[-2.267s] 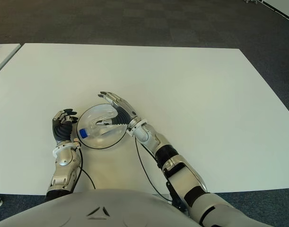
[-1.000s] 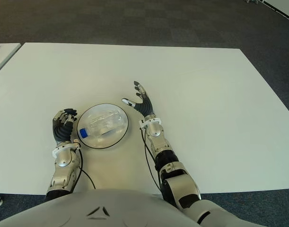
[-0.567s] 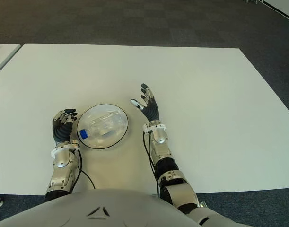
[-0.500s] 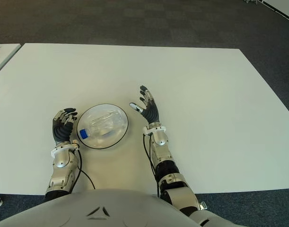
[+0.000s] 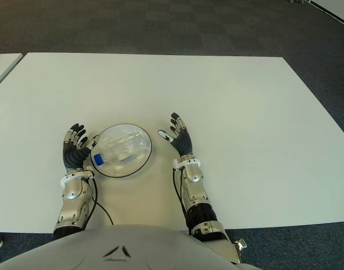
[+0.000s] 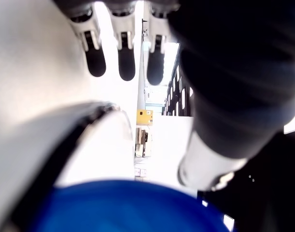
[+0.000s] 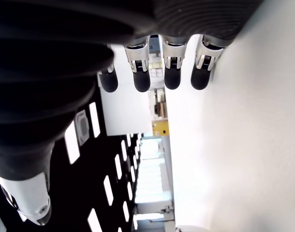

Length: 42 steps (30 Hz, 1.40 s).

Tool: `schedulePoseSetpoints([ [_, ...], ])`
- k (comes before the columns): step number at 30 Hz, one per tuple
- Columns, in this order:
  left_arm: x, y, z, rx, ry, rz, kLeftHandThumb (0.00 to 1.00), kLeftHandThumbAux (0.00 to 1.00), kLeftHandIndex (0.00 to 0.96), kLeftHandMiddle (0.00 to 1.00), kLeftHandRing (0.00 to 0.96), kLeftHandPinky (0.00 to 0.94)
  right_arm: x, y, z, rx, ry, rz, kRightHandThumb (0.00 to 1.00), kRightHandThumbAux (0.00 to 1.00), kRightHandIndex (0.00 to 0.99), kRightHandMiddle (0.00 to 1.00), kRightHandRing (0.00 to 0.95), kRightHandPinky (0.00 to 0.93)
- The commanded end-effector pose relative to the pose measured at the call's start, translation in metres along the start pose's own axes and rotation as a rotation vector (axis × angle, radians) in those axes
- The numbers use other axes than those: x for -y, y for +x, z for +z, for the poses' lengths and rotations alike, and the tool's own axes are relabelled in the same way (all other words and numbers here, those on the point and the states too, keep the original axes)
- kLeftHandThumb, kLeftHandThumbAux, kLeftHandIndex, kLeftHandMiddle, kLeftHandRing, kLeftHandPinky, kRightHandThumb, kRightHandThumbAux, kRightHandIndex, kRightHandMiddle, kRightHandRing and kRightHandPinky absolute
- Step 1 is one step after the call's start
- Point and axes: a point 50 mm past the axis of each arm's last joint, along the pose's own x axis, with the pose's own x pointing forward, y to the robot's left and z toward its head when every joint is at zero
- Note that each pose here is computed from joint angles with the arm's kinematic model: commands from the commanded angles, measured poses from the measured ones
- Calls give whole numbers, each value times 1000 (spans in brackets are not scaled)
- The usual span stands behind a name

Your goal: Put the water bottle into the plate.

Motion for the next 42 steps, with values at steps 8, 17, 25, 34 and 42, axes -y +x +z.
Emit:
schedulePoseSetpoints([
  [8,7,-13,1,-83,-29,19,0,908,95,103,93,136,-18,-16,-8,-45,89,13,57,681,0,0,0,37],
  [17,8,-24,3,-75,-35,-9,0,938,80,93,78,119,-16,-31,-10,-83,42,6,39,674,0,0,0,50],
  [25,12,-32,1,-66,-46,-27,0,976,85,107,90,136,-20,-34,-11,-99,54,-6,15,692,0,0,0,45],
  [34,15,-36,1,-59,-42,-48,0,989,91,114,100,141,-23,-34,-8,-97,40,2,0,685,0,0,0,40],
  [42,15,-39,1,-63,-33,-66,0,991,89,113,103,146,-24,-35,-8,-102,39,-2,0,671,0,0,0,39],
])
